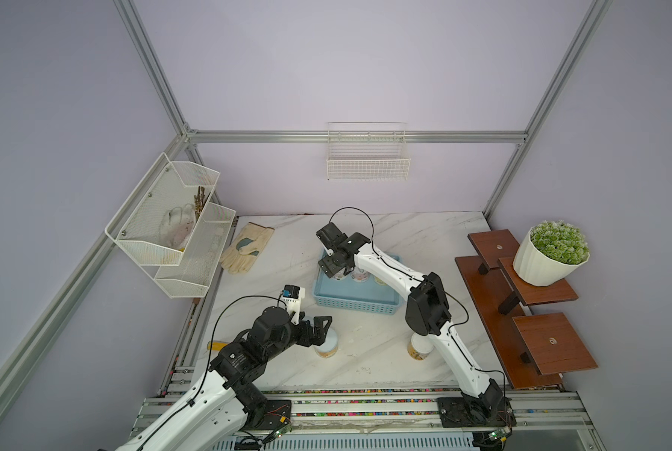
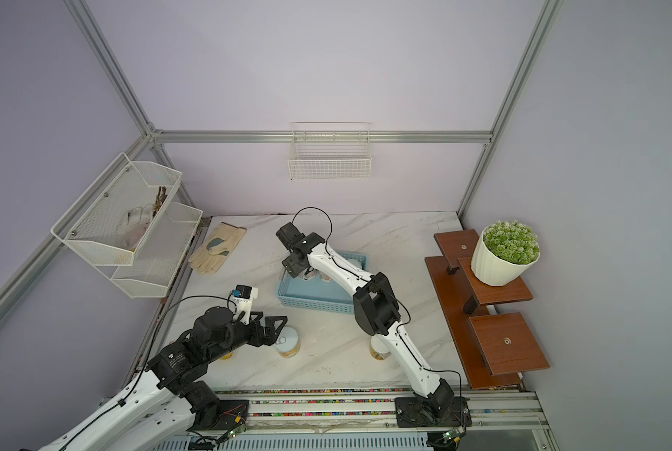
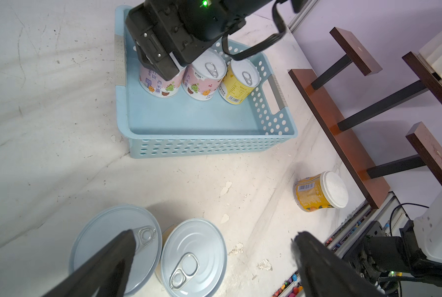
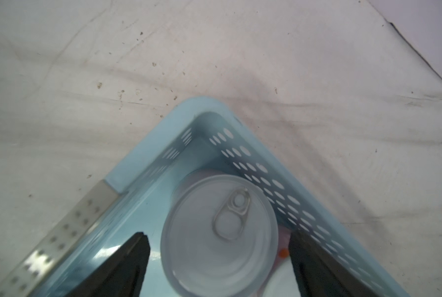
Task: Put the canned food in the basket
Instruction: Place the canned food in the basket, then pick up the canned food from the center of the board, then place the canned food in the basket.
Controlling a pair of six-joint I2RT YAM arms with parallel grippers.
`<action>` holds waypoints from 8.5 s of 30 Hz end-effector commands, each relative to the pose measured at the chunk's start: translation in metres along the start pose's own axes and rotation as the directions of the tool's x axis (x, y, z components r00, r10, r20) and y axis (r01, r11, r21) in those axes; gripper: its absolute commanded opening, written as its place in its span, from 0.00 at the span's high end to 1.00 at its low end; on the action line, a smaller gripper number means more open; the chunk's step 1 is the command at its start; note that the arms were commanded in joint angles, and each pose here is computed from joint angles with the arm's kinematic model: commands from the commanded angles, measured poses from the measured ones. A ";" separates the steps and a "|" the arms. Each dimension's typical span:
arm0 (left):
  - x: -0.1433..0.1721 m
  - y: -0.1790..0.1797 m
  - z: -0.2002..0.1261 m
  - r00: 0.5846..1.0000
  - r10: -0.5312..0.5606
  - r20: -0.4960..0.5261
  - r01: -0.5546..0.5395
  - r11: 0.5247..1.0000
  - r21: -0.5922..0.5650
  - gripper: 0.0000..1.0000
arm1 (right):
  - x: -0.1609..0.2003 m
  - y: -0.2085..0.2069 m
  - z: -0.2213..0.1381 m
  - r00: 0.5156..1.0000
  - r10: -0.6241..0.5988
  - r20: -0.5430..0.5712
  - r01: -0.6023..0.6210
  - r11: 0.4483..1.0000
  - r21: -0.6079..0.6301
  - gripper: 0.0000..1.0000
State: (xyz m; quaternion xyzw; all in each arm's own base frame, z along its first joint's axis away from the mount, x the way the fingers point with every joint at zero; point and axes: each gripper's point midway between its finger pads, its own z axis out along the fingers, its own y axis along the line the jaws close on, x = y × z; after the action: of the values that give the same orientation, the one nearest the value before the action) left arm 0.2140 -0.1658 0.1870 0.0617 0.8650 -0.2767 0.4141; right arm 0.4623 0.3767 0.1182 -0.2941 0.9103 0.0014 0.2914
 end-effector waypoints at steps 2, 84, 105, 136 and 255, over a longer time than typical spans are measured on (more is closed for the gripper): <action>-0.028 -0.013 -0.003 0.998 0.041 0.049 -0.041 0.999 0.009 0.00 | -0.021 -0.006 -0.081 0.987 0.106 0.121 -0.093 0.990 -0.106 0.09; 0.114 0.012 0.052 0.845 -0.253 -0.471 -0.005 0.878 -0.479 0.00 | 0.223 0.063 -0.261 0.863 0.335 0.378 0.023 0.722 -0.692 0.01; 0.104 0.025 0.074 0.837 -0.227 -0.498 -0.069 0.859 -0.508 0.10 | 0.228 0.065 -0.258 0.867 0.356 0.348 -0.003 0.704 -0.711 0.01; -0.002 -0.023 0.037 0.924 -0.059 -0.377 -0.091 0.925 -0.368 0.89 | 0.202 0.053 -0.281 0.797 0.390 0.462 0.042 0.726 -0.687 0.01; -0.093 0.010 0.133 0.931 -0.005 -0.364 -0.128 0.932 -0.339 0.16 | 0.195 0.015 -0.233 0.812 0.439 0.384 -0.130 0.779 -0.613 0.04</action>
State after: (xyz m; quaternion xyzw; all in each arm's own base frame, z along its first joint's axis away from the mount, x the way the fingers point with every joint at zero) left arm 0.3766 -0.2174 0.1579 0.0648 0.9680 -0.0539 0.2363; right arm 0.2065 0.2334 0.1979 -0.1925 0.8105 0.3629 0.4176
